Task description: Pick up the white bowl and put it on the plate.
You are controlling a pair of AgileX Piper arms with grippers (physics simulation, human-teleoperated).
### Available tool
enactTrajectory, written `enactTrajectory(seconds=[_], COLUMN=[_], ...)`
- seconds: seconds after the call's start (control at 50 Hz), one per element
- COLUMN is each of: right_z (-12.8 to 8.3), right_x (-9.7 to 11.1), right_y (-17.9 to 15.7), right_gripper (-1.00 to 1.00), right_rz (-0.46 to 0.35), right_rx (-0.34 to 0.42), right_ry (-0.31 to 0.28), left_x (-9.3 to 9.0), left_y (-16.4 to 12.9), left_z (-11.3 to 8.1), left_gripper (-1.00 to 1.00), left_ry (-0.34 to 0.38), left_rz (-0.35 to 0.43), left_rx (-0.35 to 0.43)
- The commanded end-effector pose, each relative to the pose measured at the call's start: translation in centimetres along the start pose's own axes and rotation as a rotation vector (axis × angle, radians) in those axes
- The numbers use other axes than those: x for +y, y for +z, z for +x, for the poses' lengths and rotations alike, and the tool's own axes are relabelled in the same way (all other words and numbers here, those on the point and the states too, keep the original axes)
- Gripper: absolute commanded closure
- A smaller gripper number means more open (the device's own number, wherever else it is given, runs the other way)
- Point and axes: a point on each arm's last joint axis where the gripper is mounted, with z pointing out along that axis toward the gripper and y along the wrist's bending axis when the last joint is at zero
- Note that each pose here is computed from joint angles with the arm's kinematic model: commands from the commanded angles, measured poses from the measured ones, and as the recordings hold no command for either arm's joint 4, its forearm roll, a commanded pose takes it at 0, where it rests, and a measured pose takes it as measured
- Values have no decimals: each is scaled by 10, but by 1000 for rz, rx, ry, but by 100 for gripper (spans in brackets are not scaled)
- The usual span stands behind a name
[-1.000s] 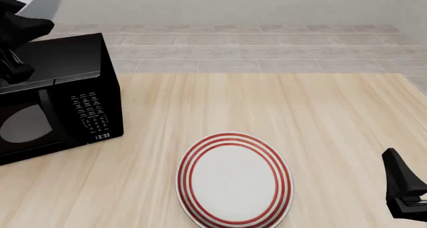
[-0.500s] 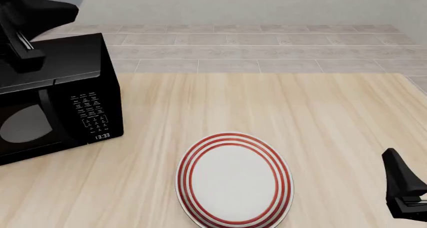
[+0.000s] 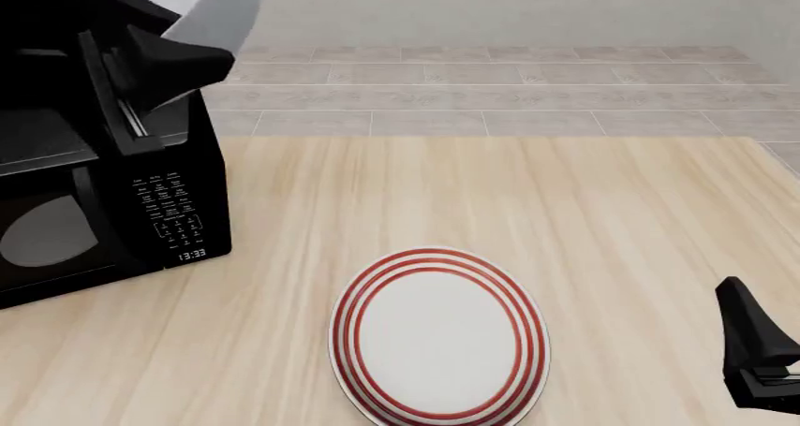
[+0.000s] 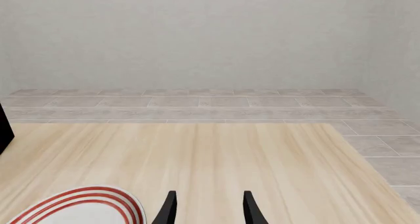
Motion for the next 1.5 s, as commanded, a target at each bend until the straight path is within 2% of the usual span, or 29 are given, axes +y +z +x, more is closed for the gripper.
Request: enactTrajectory(seconds=[0.02, 0.2, 0.34, 0.8, 1.34, 1.5], right_z=[0, 0, 0, 0, 0, 0], right_x=[0, 0, 0, 0, 0, 0], right_y=[0, 0, 0, 0, 0, 0], right_gripper=[-100, -100, -100, -100, -100, -100], right_rz=[0, 0, -1, 0, -1, 0], right_rx=[0, 0, 0, 0, 0, 0], right_ry=[0, 0, -1, 0, 0, 0], left_x=[-18, -32, -41, -76, -104, -110], left_y=[15, 27, 33, 66, 88, 90], left_z=[2, 3, -4, 4, 15, 12], left_gripper=[100, 100, 100, 100, 100, 100], left_ry=[42, 76, 88, 128, 117, 108], left_rz=[60, 117, 154, 252, 322, 339], left_rx=[-20, -27, -54, -46, -20, -28])
